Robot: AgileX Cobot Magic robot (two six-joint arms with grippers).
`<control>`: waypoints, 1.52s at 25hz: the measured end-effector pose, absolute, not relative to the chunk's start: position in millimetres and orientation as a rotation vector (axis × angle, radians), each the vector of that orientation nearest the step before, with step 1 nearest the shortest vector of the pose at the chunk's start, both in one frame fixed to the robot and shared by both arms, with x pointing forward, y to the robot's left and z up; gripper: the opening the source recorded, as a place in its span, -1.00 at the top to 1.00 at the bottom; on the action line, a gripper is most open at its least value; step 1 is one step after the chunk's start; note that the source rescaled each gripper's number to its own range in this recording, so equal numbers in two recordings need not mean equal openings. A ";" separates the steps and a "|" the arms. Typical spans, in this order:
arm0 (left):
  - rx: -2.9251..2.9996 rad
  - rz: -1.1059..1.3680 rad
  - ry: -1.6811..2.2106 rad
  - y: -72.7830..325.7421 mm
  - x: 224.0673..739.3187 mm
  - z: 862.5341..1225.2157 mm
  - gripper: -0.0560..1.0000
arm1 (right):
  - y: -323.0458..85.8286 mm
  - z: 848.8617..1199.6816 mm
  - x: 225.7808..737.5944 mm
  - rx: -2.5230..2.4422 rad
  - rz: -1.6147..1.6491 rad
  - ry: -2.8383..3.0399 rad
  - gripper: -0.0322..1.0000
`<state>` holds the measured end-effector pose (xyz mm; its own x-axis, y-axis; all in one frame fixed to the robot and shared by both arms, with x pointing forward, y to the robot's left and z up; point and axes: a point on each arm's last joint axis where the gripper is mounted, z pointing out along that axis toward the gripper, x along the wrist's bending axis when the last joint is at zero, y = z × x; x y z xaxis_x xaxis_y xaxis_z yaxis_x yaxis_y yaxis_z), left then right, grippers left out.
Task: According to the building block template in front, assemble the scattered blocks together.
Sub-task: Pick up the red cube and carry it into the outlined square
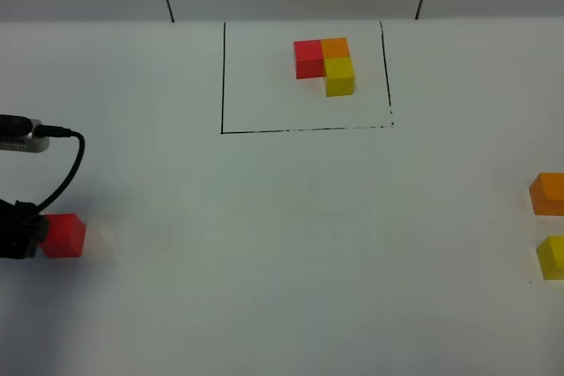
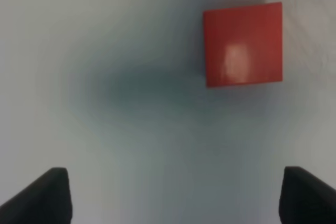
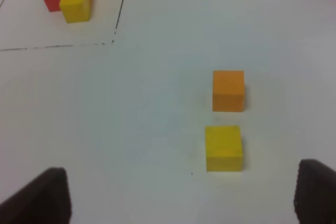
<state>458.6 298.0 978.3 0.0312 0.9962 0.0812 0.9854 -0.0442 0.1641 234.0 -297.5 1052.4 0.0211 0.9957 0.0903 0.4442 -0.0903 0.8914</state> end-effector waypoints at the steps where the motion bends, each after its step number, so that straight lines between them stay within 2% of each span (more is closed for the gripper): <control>1: 2.210 0.255 2.122 297.1 460.3 975.9 -0.44 | -297.5 1052.4 234.0 1.616 1.024 1.496 -0.47; 5: 2.213 0.229 2.104 295.0 464.5 969.9 -0.54 | -297.5 1052.4 234.0 1.616 1.024 1.496 -0.47; 9: 2.203 0.241 2.091 294.3 469.8 965.1 -0.90 | -297.5 1052.4 234.0 1.616 1.024 1.496 -0.47; 11: 2.183 0.239 2.097 293.6 472.9 961.7 -0.99 | -297.5 1052.4 234.0 1.616 1.024 1.496 -0.47; 22: 2.125 0.079 2.189 287.2 487.2 923.0 -0.99 | -297.5 1052.4 234.0 1.616 1.024 1.496 -0.47; 32: 2.129 0.075 2.196 286.7 501.2 897.0 -0.97 | -297.5 1052.4 234.0 1.616 1.024 1.496 -0.47; 36: 2.136 0.063 2.202 286.7 501.2 893.6 -0.87 | -297.5 1052.4 234.0 1.616 1.024 1.496 -0.47; 38: 2.136 0.063 2.202 286.7 501.2 893.6 -0.74 | -297.5 1052.4 234.0 1.616 1.024 1.496 -0.47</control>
<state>501.2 286.7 893.6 -0.0298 0.9993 -0.0237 0.9963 0.0316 0.0804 234.0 -297.5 1052.4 0.0211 0.9957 0.0903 0.4442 -0.0903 0.8914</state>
